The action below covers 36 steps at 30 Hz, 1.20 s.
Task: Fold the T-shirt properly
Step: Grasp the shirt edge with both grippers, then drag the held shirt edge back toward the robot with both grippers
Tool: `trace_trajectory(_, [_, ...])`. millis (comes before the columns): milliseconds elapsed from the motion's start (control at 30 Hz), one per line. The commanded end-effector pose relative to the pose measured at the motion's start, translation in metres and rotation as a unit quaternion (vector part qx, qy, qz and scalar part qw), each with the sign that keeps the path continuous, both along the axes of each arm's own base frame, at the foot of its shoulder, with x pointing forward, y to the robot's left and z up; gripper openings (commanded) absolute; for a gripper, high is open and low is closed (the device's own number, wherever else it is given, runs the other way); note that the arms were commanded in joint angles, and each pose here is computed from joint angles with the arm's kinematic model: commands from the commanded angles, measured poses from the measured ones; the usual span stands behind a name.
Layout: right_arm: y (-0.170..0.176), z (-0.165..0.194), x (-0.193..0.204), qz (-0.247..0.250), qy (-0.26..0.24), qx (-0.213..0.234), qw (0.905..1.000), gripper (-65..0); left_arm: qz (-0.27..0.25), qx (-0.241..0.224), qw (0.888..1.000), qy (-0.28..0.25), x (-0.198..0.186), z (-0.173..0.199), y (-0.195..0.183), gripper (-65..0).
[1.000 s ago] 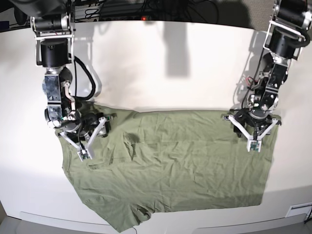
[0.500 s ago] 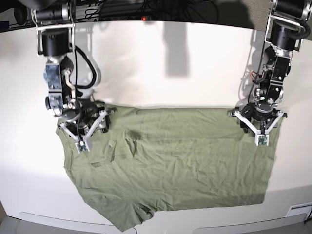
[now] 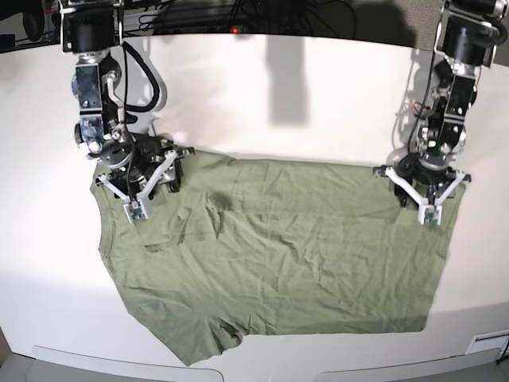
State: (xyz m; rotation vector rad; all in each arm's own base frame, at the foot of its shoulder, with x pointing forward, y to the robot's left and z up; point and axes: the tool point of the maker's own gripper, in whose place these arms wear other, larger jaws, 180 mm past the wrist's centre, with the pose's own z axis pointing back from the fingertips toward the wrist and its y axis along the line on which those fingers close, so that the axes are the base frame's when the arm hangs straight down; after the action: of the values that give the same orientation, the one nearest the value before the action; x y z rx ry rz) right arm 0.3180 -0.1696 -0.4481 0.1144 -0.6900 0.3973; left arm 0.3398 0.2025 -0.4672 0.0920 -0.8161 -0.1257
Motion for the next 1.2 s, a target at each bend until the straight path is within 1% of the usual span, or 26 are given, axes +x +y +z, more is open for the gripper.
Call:
trace_trajectory(0, [-0.007,-0.005,-0.009,0.006,0.019,-0.022,0.9996,-32.1,-0.003,0.015,0.990,0.143,-0.065,-0.047,0.002,-35.9])
trace_trajectory(133, [-0.003,-0.005,-0.022,0.012,0.021,-0.023,0.9994,-32.1,-0.027,0.033,0.989,0.144,-0.083,-0.042,-0.006,-35.9])
trace_trajectory(333, [0.000,-0.004,-0.043,0.022,0.025,-0.029,0.9990,-32.1,-0.044,0.021,0.989,0.136,-0.098,-0.030,-0.023,-35.9])
trace_trajectory(400, [-0.002,-0.004,-0.050,0.022,0.030,-0.034,0.9988,-32.1,-0.043,0.020,0.988,0.150,-0.104,-0.031,-0.024,-35.9])
trace_trajectory(567, [-0.025,-0.008,-0.073,0.002,0.044,-0.046,0.9980,-32.1,-0.043,0.021,0.985,0.163,-0.112,-0.036,-0.023,-35.9])
trace_trajectory(633, [-0.039,-0.008,-0.080,-0.013,0.046,-0.051,0.9975,-32.1,-0.043,0.022,0.985,0.164,-0.113,-0.036,-0.023,-35.9])
trace_trajectory(733, [-0.064,-0.005,-0.087,-0.036,0.048,-0.065,0.9960,-32.1,-0.040,0.024,0.982,0.183,-0.119,-0.039,-0.022,-35.8])
trace_trajectory(800, [-0.077,-0.004,-0.092,-0.046,0.052,-0.073,0.9949,-32.1,-0.039,0.024,0.980,0.196,-0.128,-0.043,-0.021,-35.9])
trace_trajectory(900, [-0.089,0.000,-0.096,-0.048,0.054,-0.087,0.9936,-32.1,-0.040,0.023,0.975,0.216,-0.150,-0.051,-0.022,-35.9])
trace_trajectory(1067, [-0.093,0.010,-0.091,-0.041,0.042,-0.099,0.9934,-32.1,-0.041,0.020,0.966,0.255,-0.195,-0.064,-0.023,-35.9])
trace_trajectory(1167, [-0.089,0.019,-0.087,-0.036,0.034,-0.102,0.9935,-32.1,-0.049,0.013,0.964,0.261,-0.215,-0.060,-0.031,-35.9])
